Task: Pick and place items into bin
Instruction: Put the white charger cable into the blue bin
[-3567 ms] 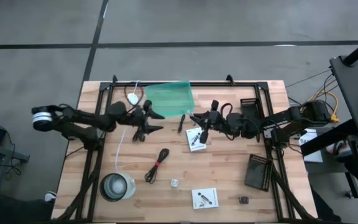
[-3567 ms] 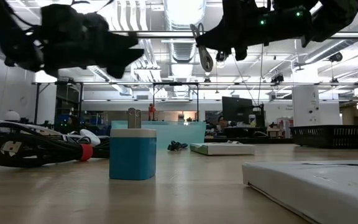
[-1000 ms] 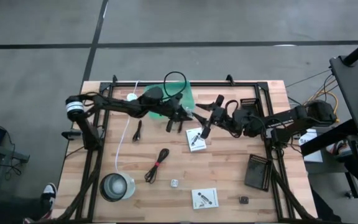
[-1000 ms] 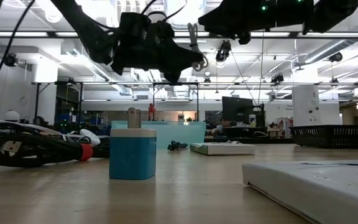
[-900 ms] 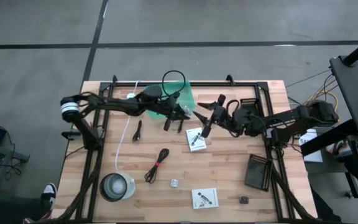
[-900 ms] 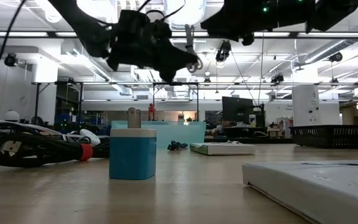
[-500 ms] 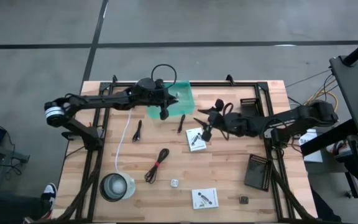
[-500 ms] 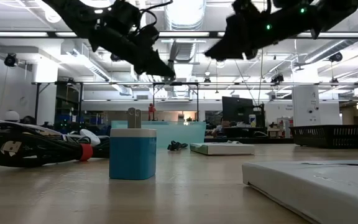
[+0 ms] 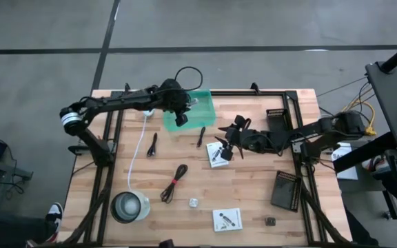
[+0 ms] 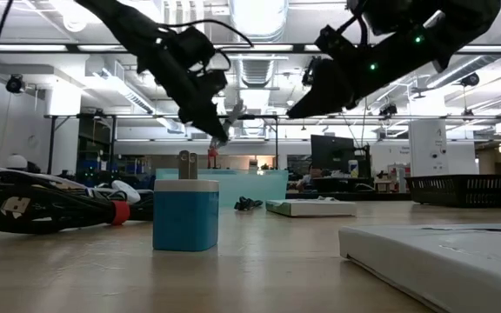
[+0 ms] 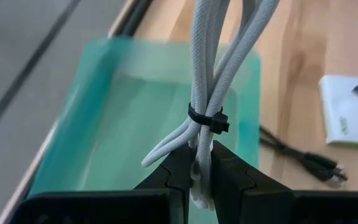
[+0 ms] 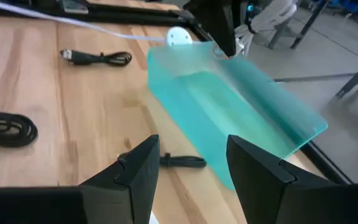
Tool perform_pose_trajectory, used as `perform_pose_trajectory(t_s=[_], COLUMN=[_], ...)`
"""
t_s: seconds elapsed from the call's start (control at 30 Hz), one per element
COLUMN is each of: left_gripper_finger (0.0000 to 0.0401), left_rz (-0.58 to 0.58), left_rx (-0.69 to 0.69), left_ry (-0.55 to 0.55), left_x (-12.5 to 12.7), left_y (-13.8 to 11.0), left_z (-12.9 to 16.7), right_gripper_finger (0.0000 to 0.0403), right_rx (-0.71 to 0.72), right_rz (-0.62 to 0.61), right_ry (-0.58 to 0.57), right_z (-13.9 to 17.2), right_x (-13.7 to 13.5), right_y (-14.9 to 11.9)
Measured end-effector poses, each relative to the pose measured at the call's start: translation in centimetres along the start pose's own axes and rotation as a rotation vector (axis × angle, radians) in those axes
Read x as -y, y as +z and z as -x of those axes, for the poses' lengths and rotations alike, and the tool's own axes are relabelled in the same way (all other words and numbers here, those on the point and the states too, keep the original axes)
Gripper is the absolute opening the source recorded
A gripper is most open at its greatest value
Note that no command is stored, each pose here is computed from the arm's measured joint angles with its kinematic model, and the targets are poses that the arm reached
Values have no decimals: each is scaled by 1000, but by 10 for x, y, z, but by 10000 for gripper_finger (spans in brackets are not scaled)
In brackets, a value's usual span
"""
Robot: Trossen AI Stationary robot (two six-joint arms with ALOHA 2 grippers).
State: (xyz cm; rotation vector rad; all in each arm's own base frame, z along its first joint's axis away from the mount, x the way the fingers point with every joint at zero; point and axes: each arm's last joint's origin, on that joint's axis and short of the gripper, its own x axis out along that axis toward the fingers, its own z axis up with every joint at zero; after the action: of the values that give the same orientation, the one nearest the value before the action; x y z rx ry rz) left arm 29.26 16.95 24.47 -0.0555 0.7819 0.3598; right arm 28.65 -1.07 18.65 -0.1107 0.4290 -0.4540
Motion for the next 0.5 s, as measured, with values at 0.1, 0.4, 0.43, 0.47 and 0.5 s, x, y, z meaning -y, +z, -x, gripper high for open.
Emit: perform_pose_trajectory(t_s=[0.1, 0.4, 0.43, 0.47, 0.5], left_gripper_finger=[20, 25, 25, 25, 23], left_rz=[7, 77, 96, 112, 128], left_rx=[-78, -232, -239, -244, -247], left_ry=[9, 162, 183, 193, 196], left_x=[-2, -11, -12, -13, -15], left_y=[-1, 3, 3, 3, 3], left_z=[-8, -12, -12, -12, -12], right_gripper_finger=[173, 173, 172, 172, 171], right_rx=[-29, -88, -88, -88, -85], right_rz=[15, 20, 22, 29, 37], right_ry=[0, -1, -1, -1, -1], right_z=[-5, -21, -22, -23, -24], right_x=[-3, -11, -11, -12, -12], right_y=[-7, -20, -20, -19, -18])
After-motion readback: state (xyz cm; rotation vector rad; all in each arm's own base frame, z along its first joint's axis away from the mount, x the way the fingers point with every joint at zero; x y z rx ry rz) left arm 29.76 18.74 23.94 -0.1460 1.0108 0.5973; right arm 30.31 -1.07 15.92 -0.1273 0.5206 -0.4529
